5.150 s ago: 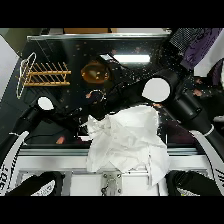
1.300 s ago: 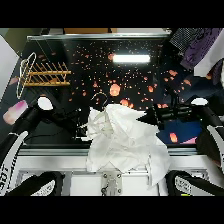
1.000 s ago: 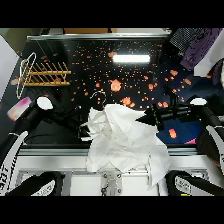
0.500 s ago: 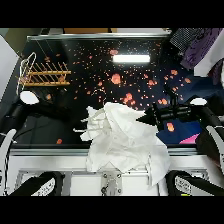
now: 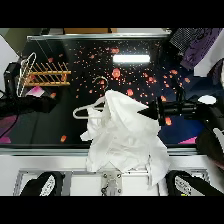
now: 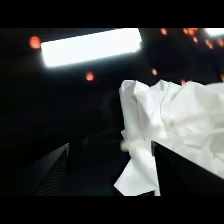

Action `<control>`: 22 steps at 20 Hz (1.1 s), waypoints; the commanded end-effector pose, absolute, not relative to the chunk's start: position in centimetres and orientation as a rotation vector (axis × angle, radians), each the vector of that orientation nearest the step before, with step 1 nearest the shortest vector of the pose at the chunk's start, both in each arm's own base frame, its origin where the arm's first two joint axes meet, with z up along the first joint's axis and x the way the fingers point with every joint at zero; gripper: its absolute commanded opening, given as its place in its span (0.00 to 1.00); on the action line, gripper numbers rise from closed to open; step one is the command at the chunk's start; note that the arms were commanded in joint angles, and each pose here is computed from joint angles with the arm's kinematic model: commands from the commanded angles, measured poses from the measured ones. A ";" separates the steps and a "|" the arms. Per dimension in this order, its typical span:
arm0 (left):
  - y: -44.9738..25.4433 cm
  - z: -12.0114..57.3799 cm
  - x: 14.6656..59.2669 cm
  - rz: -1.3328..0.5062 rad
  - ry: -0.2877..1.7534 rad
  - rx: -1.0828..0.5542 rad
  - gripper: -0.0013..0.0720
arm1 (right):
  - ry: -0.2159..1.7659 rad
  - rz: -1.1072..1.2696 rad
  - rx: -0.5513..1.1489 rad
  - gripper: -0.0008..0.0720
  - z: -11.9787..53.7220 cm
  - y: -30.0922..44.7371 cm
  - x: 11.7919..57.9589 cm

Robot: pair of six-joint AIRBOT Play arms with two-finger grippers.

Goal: Fold the clothes and pants, and hang the long-sleeved shirts on hangers.

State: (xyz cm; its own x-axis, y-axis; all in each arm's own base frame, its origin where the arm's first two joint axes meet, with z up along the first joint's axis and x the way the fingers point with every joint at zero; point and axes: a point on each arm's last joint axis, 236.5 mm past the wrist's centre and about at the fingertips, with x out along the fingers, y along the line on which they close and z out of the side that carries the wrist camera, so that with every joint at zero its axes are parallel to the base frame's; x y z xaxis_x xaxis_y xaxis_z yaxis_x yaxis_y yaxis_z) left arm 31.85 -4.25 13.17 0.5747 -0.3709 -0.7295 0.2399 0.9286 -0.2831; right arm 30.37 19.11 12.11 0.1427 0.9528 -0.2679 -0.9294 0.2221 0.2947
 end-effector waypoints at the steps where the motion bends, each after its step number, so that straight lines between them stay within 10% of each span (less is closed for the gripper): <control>1: -4.0 12.3 30.1 -0.231 0.870 -0.279 0.77 | 0.391 1.242 0.041 0.02 15.7 18.5 32.2; 6: -12.9 7.9 28.7 -0.338 0.878 -0.442 0.97 | 0.334 1.211 -0.009 0.02 18.5 18.5 31.7; 22: -24.9 7.0 34.3 -0.454 0.944 -0.515 0.97 | 0.366 1.228 -0.007 0.02 18.5 18.6 30.7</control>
State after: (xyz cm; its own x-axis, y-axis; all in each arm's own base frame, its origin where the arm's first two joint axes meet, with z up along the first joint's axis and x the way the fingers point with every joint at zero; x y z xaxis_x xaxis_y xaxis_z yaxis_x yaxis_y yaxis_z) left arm 33.79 -24.58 7.91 0.5236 -0.5806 -0.6236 0.1565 0.7850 -0.5995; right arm 30.96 18.62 18.78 0.2942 0.9185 -0.2644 -0.9202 0.3469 0.1813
